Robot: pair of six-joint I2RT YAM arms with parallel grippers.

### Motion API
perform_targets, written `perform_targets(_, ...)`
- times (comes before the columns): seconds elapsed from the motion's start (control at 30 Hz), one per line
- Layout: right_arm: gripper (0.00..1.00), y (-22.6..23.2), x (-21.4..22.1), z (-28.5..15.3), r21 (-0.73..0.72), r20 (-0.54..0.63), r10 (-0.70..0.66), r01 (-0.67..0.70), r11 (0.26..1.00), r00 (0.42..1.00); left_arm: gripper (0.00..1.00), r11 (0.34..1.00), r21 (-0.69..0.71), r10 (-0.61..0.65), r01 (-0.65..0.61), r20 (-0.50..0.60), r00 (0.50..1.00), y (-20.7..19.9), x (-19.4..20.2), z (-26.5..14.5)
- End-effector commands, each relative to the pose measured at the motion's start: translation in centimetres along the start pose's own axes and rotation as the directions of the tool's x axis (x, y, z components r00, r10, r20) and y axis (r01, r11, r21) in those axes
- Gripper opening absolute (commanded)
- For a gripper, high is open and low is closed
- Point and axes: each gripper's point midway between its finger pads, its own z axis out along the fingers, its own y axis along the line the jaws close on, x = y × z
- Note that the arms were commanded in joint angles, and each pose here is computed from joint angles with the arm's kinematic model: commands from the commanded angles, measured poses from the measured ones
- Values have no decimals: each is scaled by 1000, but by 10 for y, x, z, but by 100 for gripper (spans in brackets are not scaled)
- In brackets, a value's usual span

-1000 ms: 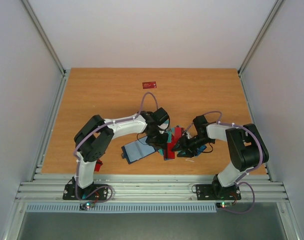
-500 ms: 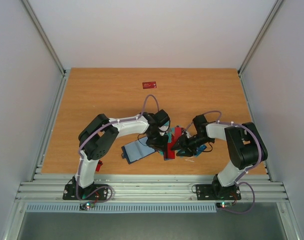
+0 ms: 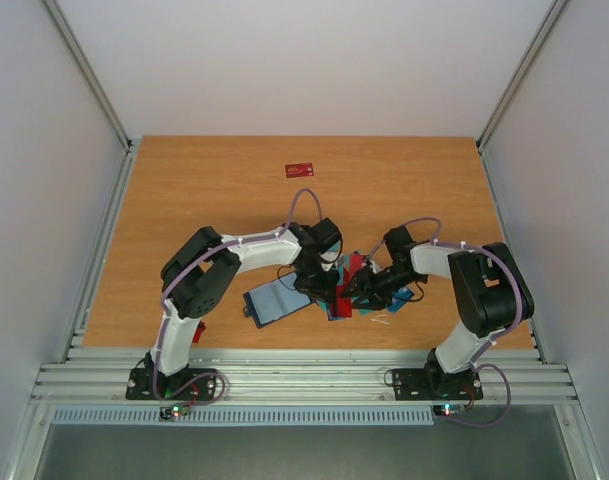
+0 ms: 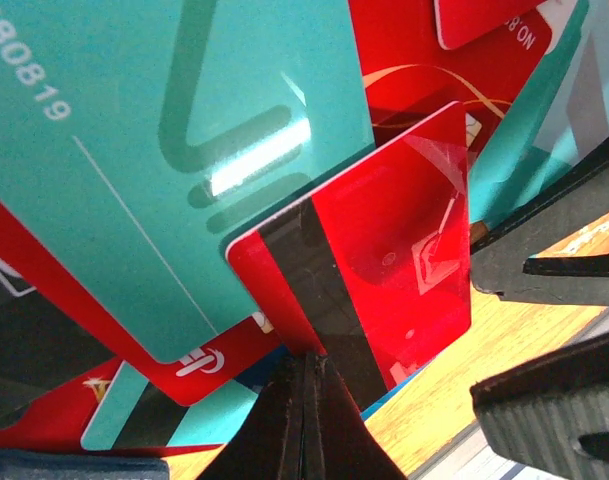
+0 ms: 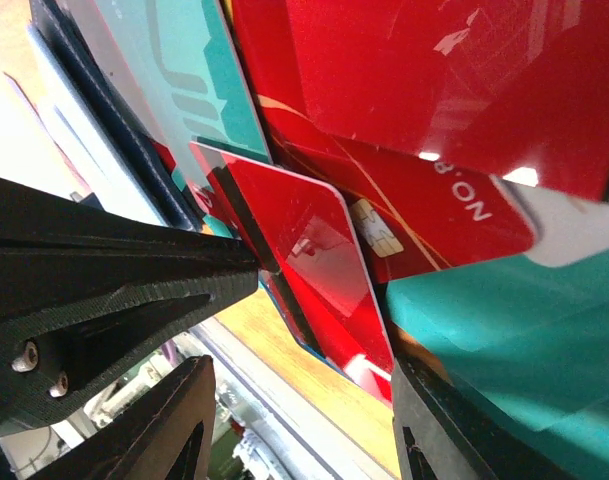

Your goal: Put the credit cards into the card holder

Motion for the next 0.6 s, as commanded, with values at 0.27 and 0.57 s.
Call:
perform_targets(0.27,49,28,0,11,-30,27,-216,217,976,976,0,994,-107,-23,14,-91,996,38,15,38)
perform_targets(0.57,49,0,-7,-2,197,78,-211,193,961,974,0,994,-106,-25,15,-98,995,41,16,40)
